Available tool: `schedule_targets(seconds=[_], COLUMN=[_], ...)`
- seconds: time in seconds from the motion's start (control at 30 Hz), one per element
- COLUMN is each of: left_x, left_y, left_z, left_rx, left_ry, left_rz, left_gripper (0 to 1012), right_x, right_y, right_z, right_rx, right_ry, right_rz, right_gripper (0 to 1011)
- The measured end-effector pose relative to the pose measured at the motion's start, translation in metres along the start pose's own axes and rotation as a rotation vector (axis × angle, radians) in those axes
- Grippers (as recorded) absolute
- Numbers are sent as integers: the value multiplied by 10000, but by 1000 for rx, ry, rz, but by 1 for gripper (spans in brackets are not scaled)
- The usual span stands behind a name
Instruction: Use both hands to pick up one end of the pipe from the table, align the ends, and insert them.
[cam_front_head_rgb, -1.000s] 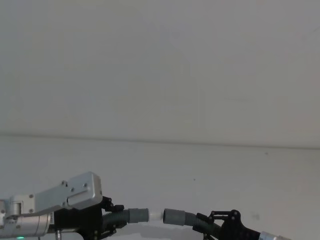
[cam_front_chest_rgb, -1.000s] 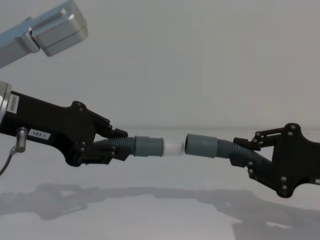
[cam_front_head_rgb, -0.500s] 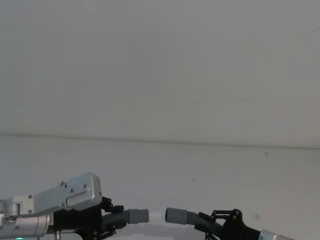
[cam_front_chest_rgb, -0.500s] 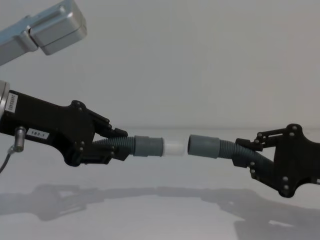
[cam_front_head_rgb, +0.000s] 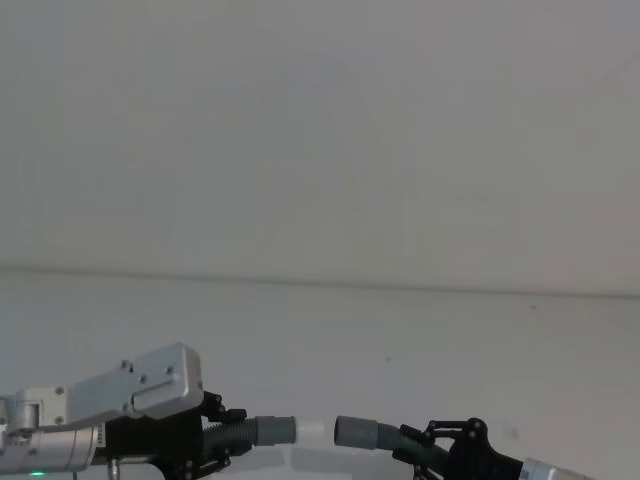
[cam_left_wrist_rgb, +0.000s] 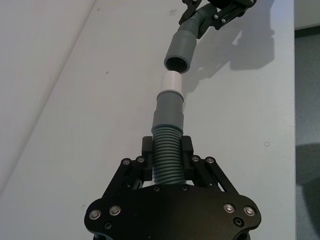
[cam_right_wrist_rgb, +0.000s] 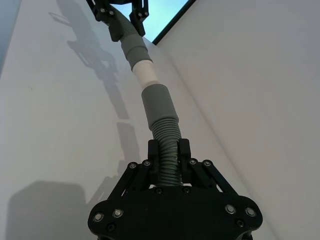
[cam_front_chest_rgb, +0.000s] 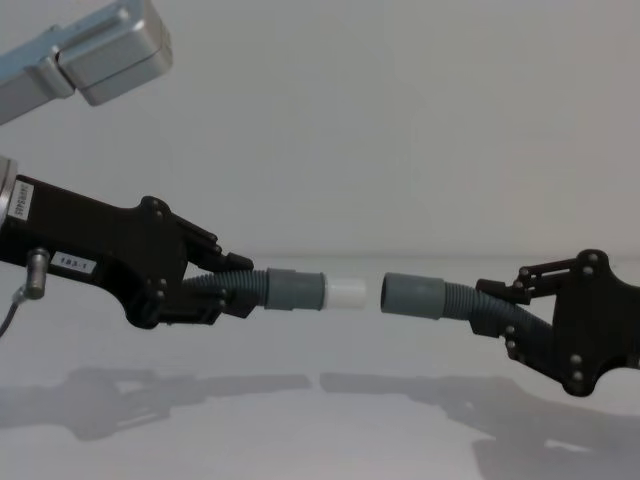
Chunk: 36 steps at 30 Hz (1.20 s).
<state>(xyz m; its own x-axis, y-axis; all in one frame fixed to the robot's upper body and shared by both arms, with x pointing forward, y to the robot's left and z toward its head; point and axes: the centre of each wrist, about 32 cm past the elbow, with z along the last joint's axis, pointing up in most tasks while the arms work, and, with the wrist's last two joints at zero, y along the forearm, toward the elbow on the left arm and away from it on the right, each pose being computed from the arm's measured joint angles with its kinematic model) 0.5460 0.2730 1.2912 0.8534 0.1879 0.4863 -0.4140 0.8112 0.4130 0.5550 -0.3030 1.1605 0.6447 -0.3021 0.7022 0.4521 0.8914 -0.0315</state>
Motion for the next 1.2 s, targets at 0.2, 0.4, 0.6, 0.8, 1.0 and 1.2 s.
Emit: schedule_targets(seconds=[0.2,0.4,0.6,0.8,1.0,1.2], left_x=[17,36,49,58,68,74], left_y=[-3,-9,-21,-35,-51,-63], left_z=[13,20,20,19,19,17], left_rx=[1,2,1,-2,-6,-8], left_ry=[-5,-9,-10,-10,-10,-11], left_rz=[-7,-12,-18,-21,-24,-26], left_gripper=[292,292,292,292,292,292], right_x=[0,2,4,6,11,19], right_y=[3,10,20,31,42,58], right_z=[-2,-4,-5,-10,-13,-16], right_rx=[1,2,2,3,5,9], right_ry=[2,2,3,5,6,7], right_rz=[5,7,8,8,8,7], right_gripper=[213,214,214,214,214,213])
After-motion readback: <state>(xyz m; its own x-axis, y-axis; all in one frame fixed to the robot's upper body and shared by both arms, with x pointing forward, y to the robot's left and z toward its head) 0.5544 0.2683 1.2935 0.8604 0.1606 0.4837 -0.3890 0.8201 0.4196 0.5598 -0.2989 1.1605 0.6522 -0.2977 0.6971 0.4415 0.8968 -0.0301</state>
